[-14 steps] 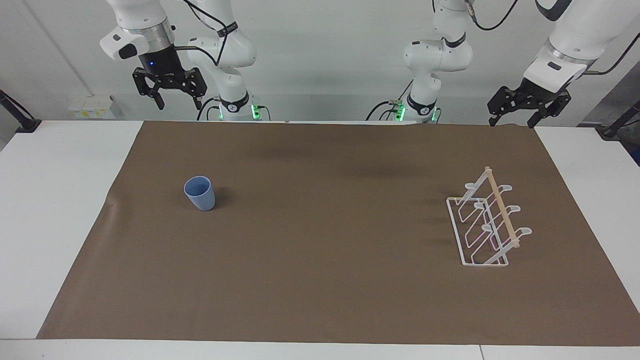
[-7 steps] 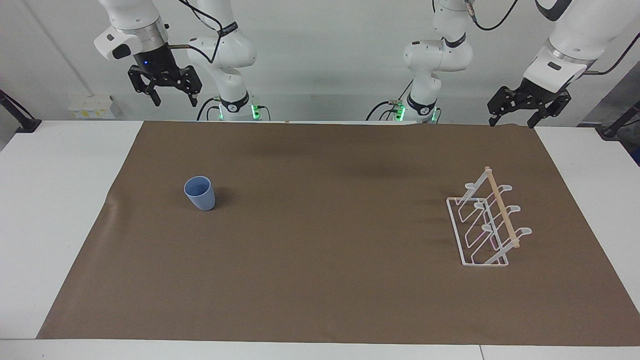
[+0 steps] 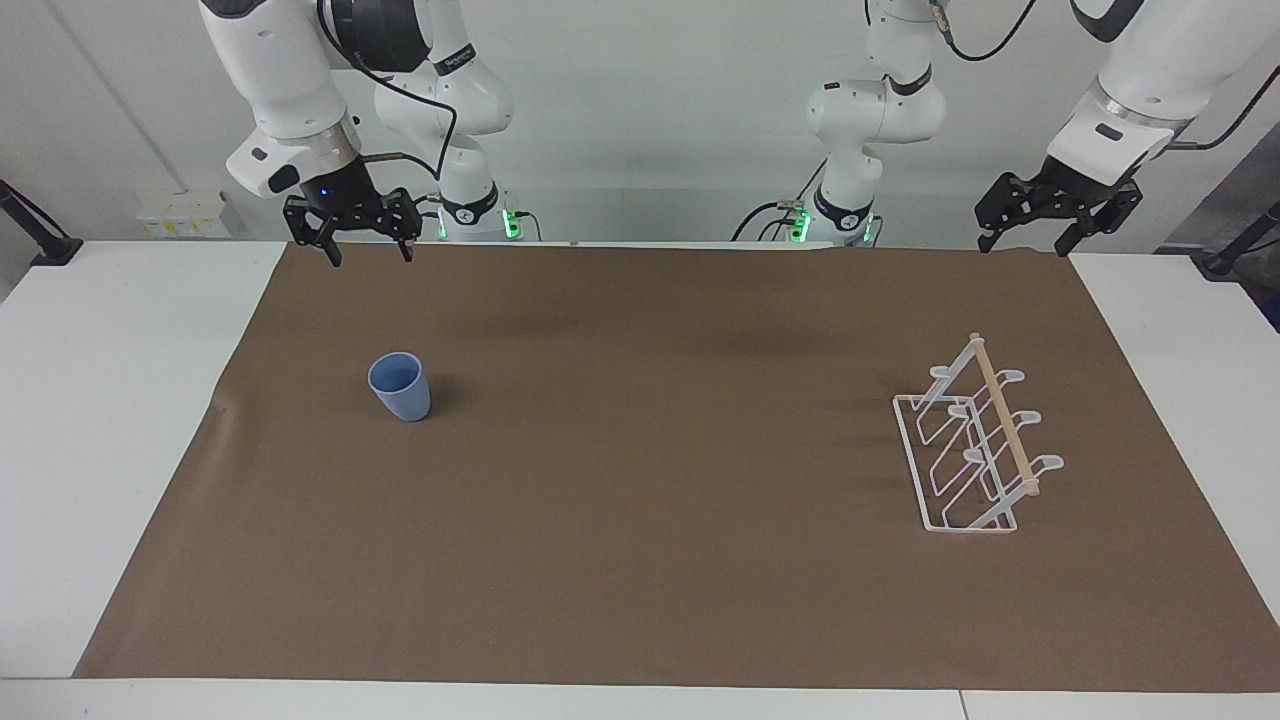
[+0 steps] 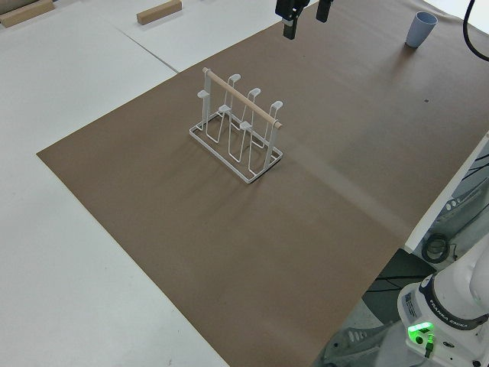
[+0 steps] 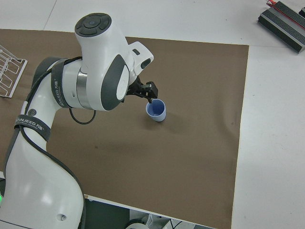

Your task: Hang cup on cup holder

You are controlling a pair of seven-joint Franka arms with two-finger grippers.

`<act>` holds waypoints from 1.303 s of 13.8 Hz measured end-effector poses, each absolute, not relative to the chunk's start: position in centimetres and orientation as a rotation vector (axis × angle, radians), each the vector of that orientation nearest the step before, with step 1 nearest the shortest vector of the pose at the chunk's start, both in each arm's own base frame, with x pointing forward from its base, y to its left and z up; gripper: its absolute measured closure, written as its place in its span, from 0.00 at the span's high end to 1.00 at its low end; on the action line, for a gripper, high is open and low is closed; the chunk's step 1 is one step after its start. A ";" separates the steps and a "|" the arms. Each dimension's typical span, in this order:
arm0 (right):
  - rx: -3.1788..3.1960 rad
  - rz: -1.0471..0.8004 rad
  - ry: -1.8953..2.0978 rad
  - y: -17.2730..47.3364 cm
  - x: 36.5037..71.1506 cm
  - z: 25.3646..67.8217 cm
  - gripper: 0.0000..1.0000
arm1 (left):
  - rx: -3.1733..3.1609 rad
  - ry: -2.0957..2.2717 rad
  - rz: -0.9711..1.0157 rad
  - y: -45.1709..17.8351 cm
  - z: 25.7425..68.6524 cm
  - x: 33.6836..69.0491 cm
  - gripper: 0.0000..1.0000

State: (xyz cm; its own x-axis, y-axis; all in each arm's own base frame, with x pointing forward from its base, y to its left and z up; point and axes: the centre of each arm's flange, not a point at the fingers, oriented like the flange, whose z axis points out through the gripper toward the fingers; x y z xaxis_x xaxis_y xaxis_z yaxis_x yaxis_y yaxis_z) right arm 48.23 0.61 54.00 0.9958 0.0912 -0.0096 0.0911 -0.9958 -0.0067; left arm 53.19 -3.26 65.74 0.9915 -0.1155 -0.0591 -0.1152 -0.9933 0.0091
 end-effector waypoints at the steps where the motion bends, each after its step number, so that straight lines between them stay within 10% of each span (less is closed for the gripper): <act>1: -3.132 0.007 -0.143 0.6 48.2 52.8 1.00 | 3.129 -0.181 -0.093 -3.3 65.7 53.2 1.00; 18: -3.124 0.052 -0.186 2.1 52.3 36.0 1.00 | 3.129 -0.181 -0.093 -3.3 65.7 53.2 1.00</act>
